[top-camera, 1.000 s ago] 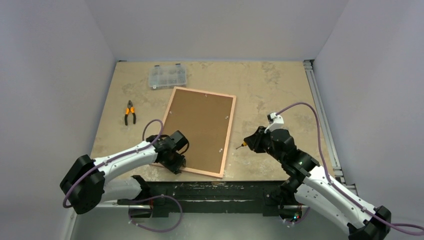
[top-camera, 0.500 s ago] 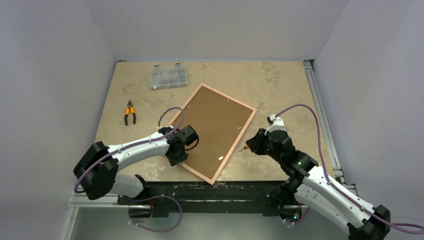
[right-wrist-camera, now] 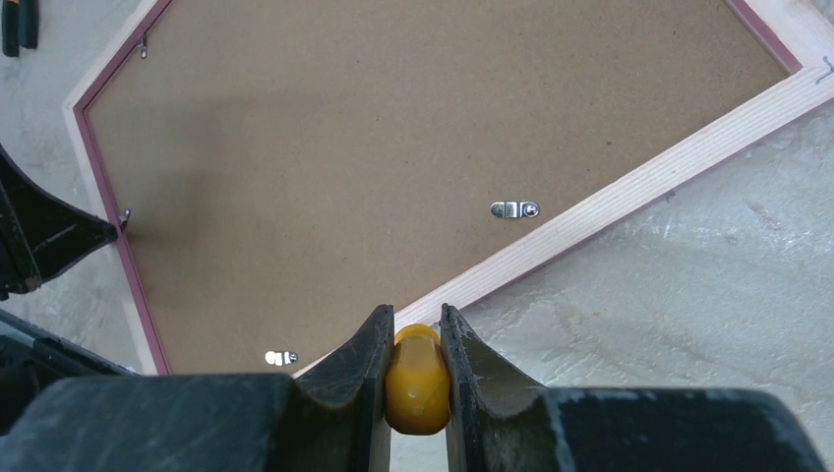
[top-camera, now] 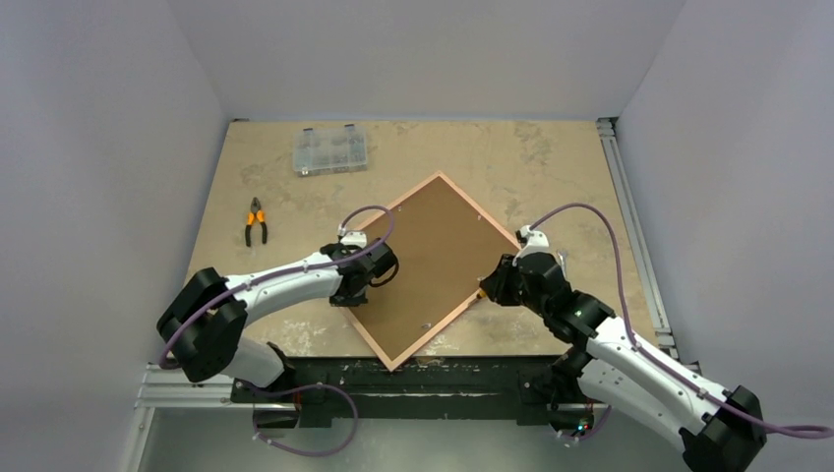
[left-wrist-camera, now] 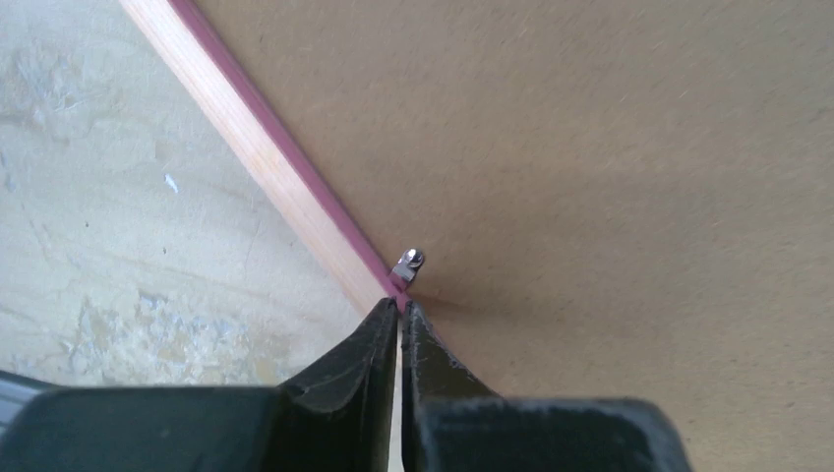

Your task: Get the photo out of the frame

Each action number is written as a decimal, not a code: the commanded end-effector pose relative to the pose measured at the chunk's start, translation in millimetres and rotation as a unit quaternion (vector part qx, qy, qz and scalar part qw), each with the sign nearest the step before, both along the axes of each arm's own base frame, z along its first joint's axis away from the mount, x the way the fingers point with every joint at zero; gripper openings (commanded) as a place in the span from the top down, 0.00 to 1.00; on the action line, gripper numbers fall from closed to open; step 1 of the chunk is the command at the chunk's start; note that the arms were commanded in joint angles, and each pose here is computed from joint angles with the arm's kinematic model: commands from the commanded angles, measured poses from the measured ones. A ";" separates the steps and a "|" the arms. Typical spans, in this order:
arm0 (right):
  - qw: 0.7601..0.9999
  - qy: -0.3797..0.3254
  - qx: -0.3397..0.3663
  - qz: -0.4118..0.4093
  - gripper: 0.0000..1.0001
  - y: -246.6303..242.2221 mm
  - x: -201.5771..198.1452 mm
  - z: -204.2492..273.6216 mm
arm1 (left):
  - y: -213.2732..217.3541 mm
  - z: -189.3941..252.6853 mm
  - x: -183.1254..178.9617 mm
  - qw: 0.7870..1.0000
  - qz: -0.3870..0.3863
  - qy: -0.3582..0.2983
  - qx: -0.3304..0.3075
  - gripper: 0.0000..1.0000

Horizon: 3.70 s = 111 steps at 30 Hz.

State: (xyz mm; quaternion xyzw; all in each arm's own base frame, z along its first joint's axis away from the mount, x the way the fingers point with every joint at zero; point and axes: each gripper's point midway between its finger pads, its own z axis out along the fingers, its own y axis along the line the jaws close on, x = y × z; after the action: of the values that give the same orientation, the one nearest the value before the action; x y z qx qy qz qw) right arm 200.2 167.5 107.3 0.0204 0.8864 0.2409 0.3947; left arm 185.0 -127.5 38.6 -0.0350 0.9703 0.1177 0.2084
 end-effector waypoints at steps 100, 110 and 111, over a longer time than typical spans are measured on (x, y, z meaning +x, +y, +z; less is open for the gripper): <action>0.928 -0.075 -0.253 0.262 1.00 286.3 8.3 -6.9 | 57.0 -9.4 62.7 0.911 0.231 0.065 -0.335 1.00; 0.925 -0.065 -0.199 0.317 1.00 307.2 -11.1 -9.3 | 56.1 -9.5 63.0 0.910 0.230 0.066 -0.337 1.00; 0.924 -0.063 -0.197 0.321 1.00 309.4 -12.1 -8.7 | 55.9 -9.6 62.9 0.910 0.230 0.066 -0.338 1.00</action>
State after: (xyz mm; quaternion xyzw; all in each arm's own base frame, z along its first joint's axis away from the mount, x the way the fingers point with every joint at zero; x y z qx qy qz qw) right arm 199.0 472.0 107.2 -0.3394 0.8488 0.1592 0.3729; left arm 235.1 -73.0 23.1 -0.3325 0.9264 -0.1627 0.0684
